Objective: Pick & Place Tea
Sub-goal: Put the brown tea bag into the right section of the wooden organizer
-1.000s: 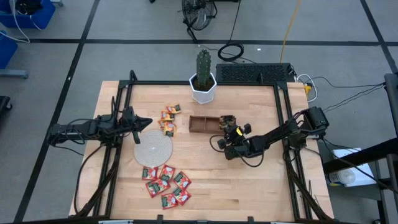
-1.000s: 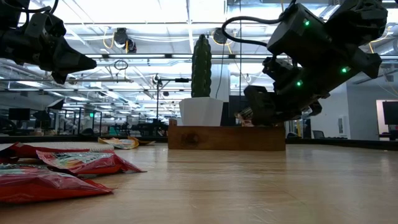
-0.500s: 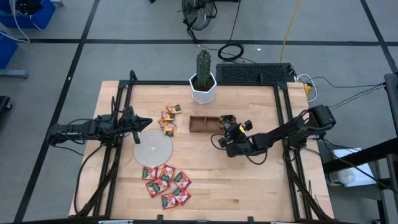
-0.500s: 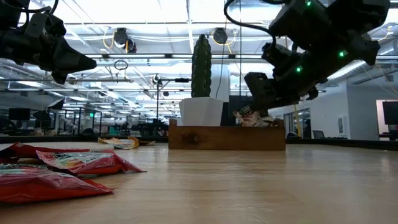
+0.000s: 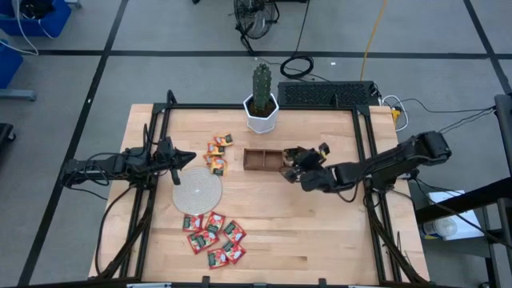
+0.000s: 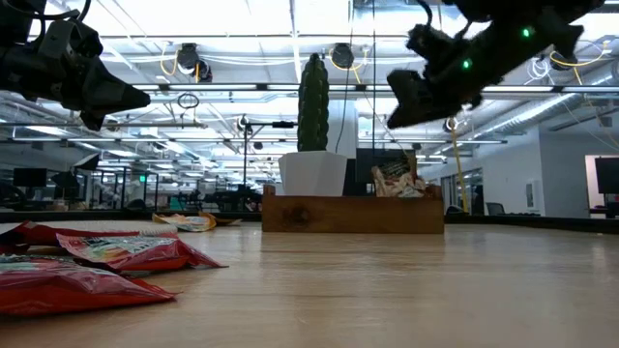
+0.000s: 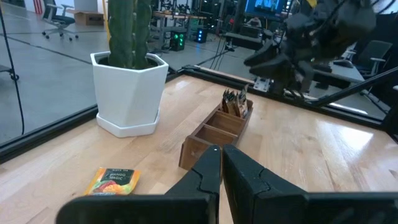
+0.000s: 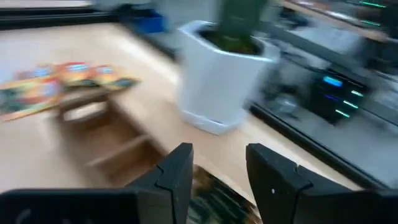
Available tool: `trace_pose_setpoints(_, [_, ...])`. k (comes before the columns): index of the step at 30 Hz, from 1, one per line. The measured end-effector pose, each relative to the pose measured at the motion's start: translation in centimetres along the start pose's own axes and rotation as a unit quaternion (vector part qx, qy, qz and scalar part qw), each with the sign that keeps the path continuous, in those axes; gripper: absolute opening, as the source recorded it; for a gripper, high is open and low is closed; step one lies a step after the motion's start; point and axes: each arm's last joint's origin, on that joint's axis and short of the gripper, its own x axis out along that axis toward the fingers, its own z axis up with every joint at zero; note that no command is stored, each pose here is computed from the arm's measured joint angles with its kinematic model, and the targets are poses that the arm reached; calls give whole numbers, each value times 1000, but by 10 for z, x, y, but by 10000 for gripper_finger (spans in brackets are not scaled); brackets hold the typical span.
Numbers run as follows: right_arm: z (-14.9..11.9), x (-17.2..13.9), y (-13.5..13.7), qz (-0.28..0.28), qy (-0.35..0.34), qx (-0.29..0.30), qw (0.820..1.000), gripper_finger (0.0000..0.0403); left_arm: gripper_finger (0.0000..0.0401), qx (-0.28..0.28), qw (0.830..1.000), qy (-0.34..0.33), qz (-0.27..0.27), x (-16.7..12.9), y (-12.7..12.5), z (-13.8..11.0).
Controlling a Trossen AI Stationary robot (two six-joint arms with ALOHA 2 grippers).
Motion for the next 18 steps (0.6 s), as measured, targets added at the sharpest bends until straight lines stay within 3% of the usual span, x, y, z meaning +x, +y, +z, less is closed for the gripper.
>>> trace_pose_setpoints(3, [10, 6, -1, 116, 19, -43, 992, 122, 21, 0, 1000, 0, 0, 0, 0, 0])
trace_pose_setpoints(6, [20, 16, -2, 173, 56, -60, 981, 76, 21, 0, 1000, 0, 0, 0, 0, 0])
trace_pose_setpoints(9, [24, 26, -3, 190, 117, -124, 967, 14, 21, 0, 1000, 0, 0, 0, 0, 0])
trace_pose_setpoints(13, [24, 38, 0, 195, 208, -207, 936, 2, 21, 0, 1000, 0, 0, 0, 0, 0])
trace_pose_setpoints(18, [8, 55, -1, 171, 288, -251, 908, 0, 21, 0, 1000, 0, 0, 0, 0, 0])
